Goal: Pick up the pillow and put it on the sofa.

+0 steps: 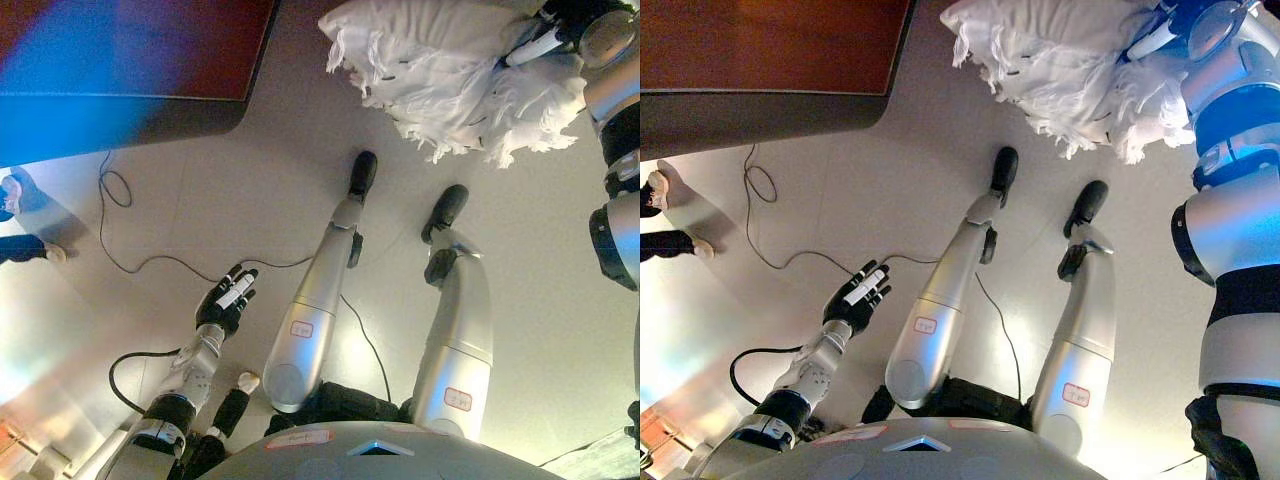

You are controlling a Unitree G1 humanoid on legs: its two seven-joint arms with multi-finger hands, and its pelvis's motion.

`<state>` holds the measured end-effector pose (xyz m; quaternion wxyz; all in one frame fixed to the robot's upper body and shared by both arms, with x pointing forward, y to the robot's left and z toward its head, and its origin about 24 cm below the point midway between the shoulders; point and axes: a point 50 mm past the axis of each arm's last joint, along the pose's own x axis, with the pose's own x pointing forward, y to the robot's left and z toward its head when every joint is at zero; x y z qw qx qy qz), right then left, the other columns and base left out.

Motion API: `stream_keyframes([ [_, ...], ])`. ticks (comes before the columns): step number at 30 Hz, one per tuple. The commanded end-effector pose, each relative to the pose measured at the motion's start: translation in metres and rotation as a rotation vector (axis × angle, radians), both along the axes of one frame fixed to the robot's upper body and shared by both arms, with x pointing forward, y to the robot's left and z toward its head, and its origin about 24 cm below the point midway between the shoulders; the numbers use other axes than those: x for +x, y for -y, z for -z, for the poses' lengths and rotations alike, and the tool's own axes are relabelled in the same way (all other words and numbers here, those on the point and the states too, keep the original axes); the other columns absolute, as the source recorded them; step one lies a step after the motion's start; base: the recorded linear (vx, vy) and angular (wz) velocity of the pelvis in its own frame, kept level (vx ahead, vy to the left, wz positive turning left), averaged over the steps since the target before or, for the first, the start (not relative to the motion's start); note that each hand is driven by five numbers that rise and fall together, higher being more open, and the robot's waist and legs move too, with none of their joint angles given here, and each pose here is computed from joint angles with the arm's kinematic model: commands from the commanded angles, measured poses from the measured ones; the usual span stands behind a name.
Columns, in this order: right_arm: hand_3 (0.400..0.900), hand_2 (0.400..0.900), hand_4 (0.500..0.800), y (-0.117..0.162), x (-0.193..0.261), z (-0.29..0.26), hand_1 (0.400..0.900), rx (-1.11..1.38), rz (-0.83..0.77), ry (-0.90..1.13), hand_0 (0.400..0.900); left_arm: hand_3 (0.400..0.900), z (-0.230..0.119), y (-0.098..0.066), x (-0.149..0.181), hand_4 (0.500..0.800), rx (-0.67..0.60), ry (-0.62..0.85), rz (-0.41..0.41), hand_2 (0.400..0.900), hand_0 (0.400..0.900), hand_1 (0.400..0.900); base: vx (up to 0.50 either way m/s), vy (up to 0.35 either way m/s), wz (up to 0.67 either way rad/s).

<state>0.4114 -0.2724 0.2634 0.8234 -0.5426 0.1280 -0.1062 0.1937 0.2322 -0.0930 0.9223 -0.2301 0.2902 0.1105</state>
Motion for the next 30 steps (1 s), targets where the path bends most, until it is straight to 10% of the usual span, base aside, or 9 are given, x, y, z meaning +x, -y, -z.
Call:
stream_keyframes([
  [1,0.400,0.400,0.500,0.006,-0.009,-0.052,0.400,-0.052,-0.080,0.122,0.400,0.900,0.013,-0.017,-0.031,0.800,0.055,-0.105,-0.052,0.900,0.900,0.900,0.000,0.000,0.00],
  [16,0.400,0.400,0.500,-0.024,-0.018,-0.002,0.400,0.141,-0.486,-0.112,0.400,0.900,0.015,-0.055,-0.035,0.800,0.234,-0.253,-0.034,0.900,0.900,0.900,0.076,-0.043,0.07],
  [30,0.400,0.400,0.500,-0.033,-0.044,0.020,0.400,0.458,-0.757,-0.282,0.400,0.900,0.046,-0.072,-0.121,0.800,0.341,-0.580,0.001,0.900,0.900,0.900,0.248,0.012,0.06],
])
